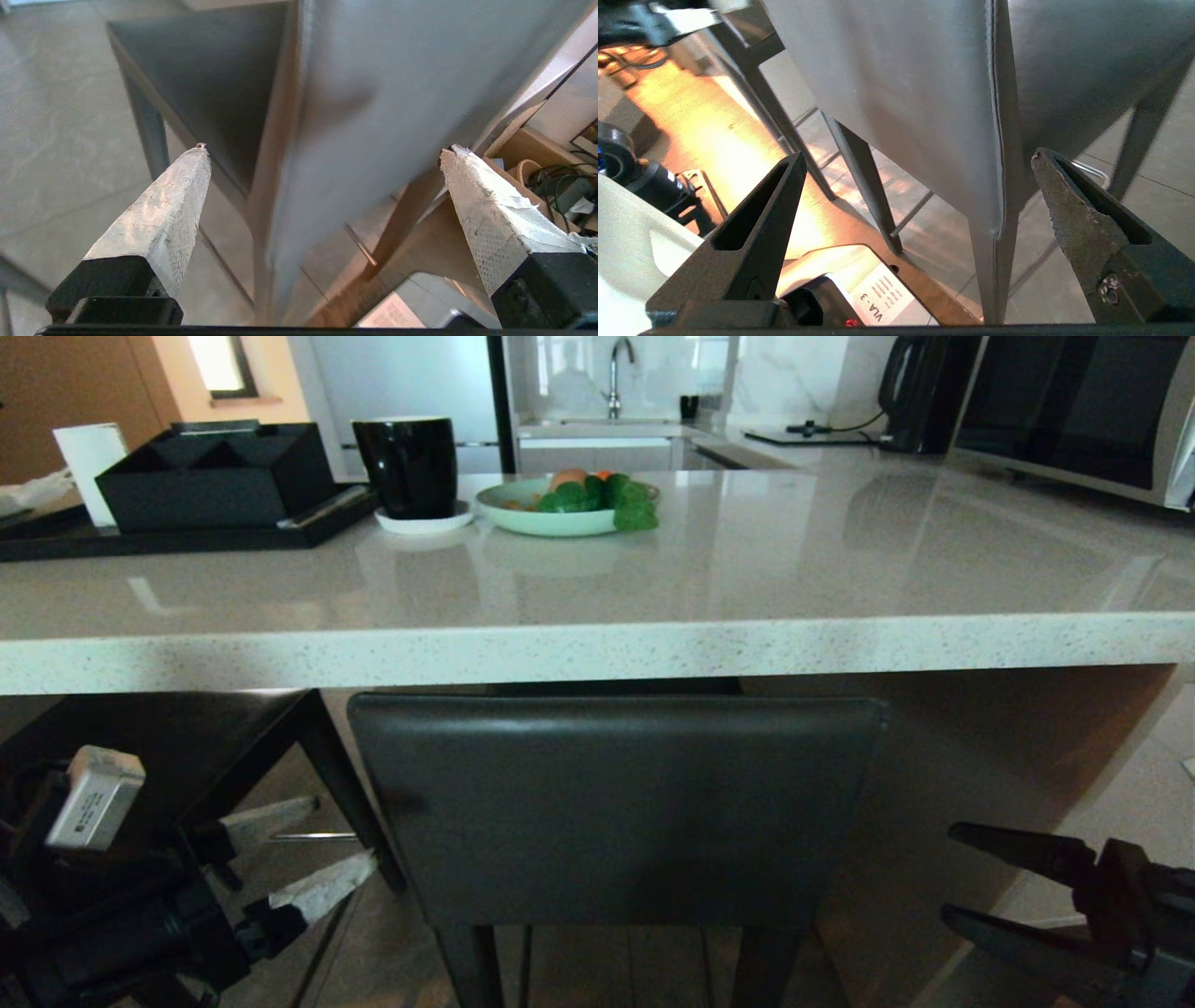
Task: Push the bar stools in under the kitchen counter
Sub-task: Pull the gray chair out from under the dining table
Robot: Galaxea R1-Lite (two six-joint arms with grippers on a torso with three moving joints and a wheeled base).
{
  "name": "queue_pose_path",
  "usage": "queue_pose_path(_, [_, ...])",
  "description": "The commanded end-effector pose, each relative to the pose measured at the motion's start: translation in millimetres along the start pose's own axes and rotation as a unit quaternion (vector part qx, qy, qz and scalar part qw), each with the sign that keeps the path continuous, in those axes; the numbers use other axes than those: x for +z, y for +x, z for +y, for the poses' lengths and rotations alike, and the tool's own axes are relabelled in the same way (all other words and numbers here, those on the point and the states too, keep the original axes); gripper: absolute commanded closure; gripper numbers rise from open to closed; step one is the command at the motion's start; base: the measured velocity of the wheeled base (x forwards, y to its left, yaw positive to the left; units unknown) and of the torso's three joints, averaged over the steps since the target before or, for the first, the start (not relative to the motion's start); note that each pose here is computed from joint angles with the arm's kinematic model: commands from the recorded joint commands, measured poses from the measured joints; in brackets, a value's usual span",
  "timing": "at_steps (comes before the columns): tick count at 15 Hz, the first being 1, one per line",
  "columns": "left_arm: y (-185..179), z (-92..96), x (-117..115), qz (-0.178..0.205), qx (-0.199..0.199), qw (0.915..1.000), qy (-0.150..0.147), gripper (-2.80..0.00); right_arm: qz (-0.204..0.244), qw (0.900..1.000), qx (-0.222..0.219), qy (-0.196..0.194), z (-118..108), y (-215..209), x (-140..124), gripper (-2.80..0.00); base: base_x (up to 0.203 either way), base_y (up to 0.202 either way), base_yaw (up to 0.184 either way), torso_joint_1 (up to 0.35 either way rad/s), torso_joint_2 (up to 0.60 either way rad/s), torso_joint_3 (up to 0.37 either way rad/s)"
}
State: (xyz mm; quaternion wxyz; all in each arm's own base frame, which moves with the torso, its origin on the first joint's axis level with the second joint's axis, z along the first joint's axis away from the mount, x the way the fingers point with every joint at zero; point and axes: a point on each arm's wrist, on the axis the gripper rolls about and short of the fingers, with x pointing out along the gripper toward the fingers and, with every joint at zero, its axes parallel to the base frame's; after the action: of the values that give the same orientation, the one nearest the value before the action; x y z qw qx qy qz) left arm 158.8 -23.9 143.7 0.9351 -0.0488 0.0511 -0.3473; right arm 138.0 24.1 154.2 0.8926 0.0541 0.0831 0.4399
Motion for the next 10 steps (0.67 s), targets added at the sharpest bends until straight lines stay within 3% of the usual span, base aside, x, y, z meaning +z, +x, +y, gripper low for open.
queue_pose_path(1, [22.0, 16.9, -13.7, 0.016, -0.01, 0.9997, -0.012, -2.8, 0.019, 0.999, 0.021, 0.022, -15.5, 13.7, -7.3, -2.8, 0.0, 0.0, 0.0, 0.0, 0.0, 0.0])
queue_pose_path(6, [41.4, 29.5, -18.5, -0.005, -0.036, 0.9993, 0.004, -2.8, 0.023, 0.997, 0.07, 0.015, -29.1, 43.7, -1.5, -2.8, 0.0, 0.0, 0.0, 0.0, 0.0, 0.0])
queue_pose_path(10, [52.9, 34.3, -33.0, 0.018, -0.048, 0.9986, -0.012, -2.8, 0.034, 0.993, 0.11, 0.013, -34.0, 70.4, -13.5, -2.8, 0.0, 0.0, 0.0, 0.0, 0.0, 0.0])
